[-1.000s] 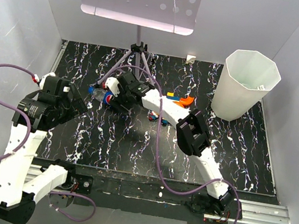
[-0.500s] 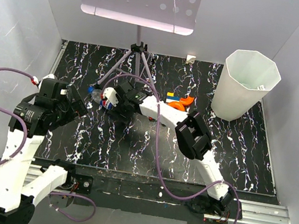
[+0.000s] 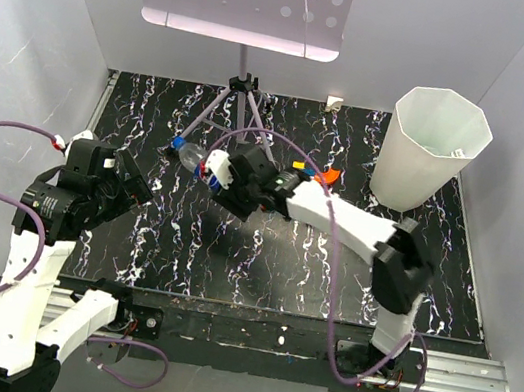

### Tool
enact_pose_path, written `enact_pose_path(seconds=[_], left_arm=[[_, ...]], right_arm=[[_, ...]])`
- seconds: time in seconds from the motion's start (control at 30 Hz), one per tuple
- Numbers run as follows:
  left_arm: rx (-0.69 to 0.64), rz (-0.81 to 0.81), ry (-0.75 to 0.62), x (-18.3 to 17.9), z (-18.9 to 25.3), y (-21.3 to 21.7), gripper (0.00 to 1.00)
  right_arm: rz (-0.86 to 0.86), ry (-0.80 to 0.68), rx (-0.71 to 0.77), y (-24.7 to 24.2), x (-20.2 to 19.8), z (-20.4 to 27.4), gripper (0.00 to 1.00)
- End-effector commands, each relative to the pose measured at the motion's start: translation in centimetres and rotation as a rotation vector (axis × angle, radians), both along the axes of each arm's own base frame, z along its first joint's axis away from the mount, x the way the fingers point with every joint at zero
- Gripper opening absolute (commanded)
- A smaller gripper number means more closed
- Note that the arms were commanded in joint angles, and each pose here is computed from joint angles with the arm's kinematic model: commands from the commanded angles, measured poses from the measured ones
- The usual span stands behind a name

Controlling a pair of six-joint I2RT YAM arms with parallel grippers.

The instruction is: Put the plastic bottles in the bin

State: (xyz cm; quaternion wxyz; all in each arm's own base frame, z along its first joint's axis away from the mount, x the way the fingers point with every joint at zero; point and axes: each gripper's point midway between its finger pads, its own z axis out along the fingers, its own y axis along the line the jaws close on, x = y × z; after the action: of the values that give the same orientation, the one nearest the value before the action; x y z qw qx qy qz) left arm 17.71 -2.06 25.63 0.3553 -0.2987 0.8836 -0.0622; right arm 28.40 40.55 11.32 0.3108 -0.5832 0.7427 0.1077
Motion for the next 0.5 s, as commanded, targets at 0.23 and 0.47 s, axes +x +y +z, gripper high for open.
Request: enact_pose_path(seconds=[0.23,0.47], left_arm=[[0.002,0.011,0.003,0.5,0.3,0.0,0.99],[-0.004,-0.008,0.000,2.3,0.4,-0.5,0.99]], right_arm=[[-0.215,-0.148,0.225,-12.0,-9.4,11.0,0.46],[-0.566,-0.255,0.494,-21.7,-9.0,17.6,0.49]])
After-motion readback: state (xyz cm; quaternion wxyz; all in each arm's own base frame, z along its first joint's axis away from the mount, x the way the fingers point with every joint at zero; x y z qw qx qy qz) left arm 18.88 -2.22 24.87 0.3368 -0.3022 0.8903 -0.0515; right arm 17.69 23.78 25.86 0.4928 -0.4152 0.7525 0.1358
